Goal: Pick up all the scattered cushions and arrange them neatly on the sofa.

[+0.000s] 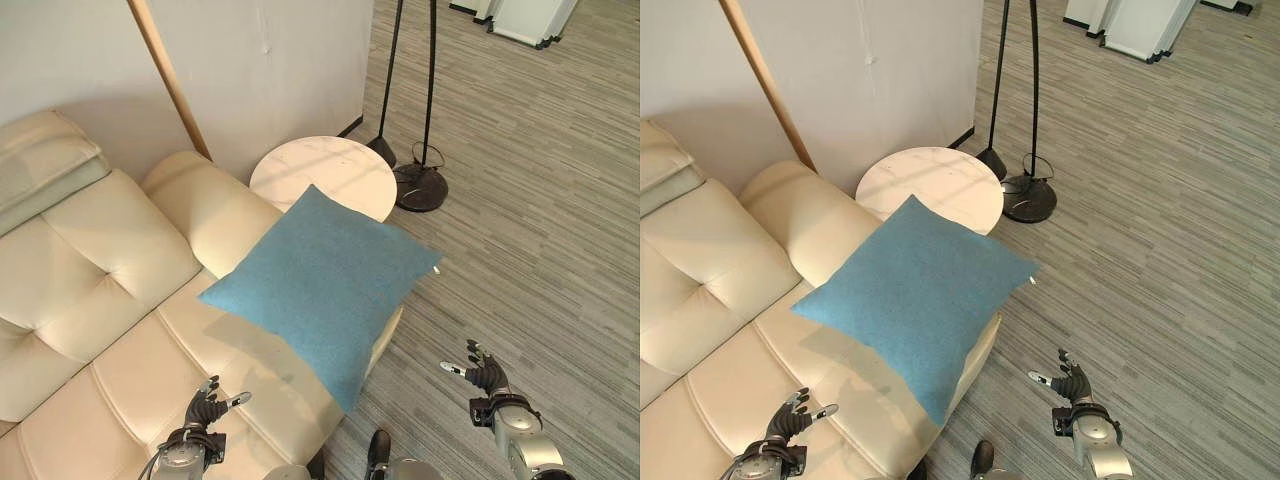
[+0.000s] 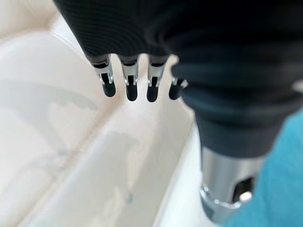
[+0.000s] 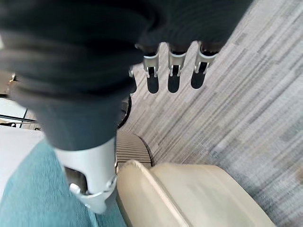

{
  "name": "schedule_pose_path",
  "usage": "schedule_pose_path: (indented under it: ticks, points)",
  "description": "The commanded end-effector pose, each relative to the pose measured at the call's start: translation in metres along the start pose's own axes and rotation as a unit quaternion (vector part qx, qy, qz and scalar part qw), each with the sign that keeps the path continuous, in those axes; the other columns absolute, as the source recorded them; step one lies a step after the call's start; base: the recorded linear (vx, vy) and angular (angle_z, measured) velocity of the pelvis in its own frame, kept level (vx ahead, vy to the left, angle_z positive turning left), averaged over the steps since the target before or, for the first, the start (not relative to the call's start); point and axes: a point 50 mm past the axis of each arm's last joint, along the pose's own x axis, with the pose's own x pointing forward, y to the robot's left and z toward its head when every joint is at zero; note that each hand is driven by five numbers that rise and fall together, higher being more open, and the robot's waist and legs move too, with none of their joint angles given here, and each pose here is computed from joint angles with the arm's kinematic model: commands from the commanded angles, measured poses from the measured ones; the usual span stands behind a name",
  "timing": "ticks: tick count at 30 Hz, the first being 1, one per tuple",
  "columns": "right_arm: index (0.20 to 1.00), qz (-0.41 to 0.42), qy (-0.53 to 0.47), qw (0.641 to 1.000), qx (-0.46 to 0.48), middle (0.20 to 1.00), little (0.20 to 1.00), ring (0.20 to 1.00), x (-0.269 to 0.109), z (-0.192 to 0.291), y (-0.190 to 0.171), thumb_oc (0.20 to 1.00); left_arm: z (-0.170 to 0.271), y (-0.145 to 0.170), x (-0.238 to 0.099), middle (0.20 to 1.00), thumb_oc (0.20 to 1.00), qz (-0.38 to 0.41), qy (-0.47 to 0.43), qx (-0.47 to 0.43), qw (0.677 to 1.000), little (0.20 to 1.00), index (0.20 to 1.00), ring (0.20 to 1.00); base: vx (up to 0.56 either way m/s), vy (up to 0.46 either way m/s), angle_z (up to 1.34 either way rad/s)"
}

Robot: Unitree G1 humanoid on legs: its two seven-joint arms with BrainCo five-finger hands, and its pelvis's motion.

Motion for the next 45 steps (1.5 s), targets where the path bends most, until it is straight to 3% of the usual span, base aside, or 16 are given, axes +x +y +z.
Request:
schedule_pose_path:
  ticks: [1, 11, 20, 29, 35, 42, 43, 45]
  points:
    - [1.000, -0.011, -0.046, 0.999, -0.010, 1.000, 1.000, 1.000, -0.003, 0.016, -0.009, 1.000, 0.002, 0.013, -0.003, 1.000, 1.000, 0.020, -0.013, -0.005, 1.000, 1.000, 1.000, 1.000, 0.11, -0.065, 0.33]
    - [1.000, -0.052, -0.082, 0.995, 0.010, 1.000, 1.000, 1.000, -0.006, 0.032, -0.028, 1.000, 0.016, 0.011, 0.000, 1.000, 1.000, 0.025, -0.042, -0.001, 0.999, 1.000, 1.000, 1.000, 0.30, -0.245, 0.64]
    - [1.000, -0.074, -0.219, 0.966, -0.118, 1.000, 1.000, 1.000, -0.012, 0.105, -0.061, 1.000, 0.036, 0.014, 0.006, 1.000, 1.000, 0.046, -0.076, -0.018, 0.996, 1.000, 1.000, 1.000, 0.21, -0.329, 0.69]
    - [1.000, -0.053, -0.242, 0.962, -0.112, 1.000, 1.000, 1.000, -0.007, 0.124, -0.058, 1.000, 0.035, 0.024, 0.009, 1.000, 1.000, 0.072, -0.068, 0.011, 0.995, 1.000, 1.000, 1.000, 0.07, -0.140, 0.45]
    - [1.000, 0.013, -0.149, 0.987, -0.062, 1.000, 1.000, 1.000, 0.020, 0.094, -0.015, 1.000, 0.065, 0.010, 0.013, 1.000, 1.000, 0.037, -0.117, -0.001, 0.993, 1.000, 1.000, 1.000, 0.04, -0.034, 0.41]
    - [1.000, 0.132, -0.192, 0.971, -0.047, 1.000, 1.000, 1.000, 0.026, 0.138, 0.082, 1.000, 0.149, -0.059, 0.010, 1.000, 1.000, -0.052, -0.242, -0.062, 0.967, 1.000, 1.000, 1.000, -0.06, 0.024, 0.05]
    - [0.843, 0.149, -0.204, 0.967, -0.031, 0.843, 0.843, 0.843, 0.023, 0.147, 0.096, 0.843, 0.168, -0.071, 0.006, 1.000, 1.000, -0.064, -0.270, -0.080, 0.957, 1.000, 1.000, 1.000, -0.05, 0.035, 0.13]
    - [0.200, 0.165, -0.222, 0.961, -0.009, 0.200, 0.200, 0.200, 0.018, 0.157, 0.108, 0.200, 0.188, -0.083, -0.001, 1.000, 1.000, -0.082, -0.299, -0.102, 0.945, 1.000, 1.000, 1.000, -0.04, 0.039, 0.19]
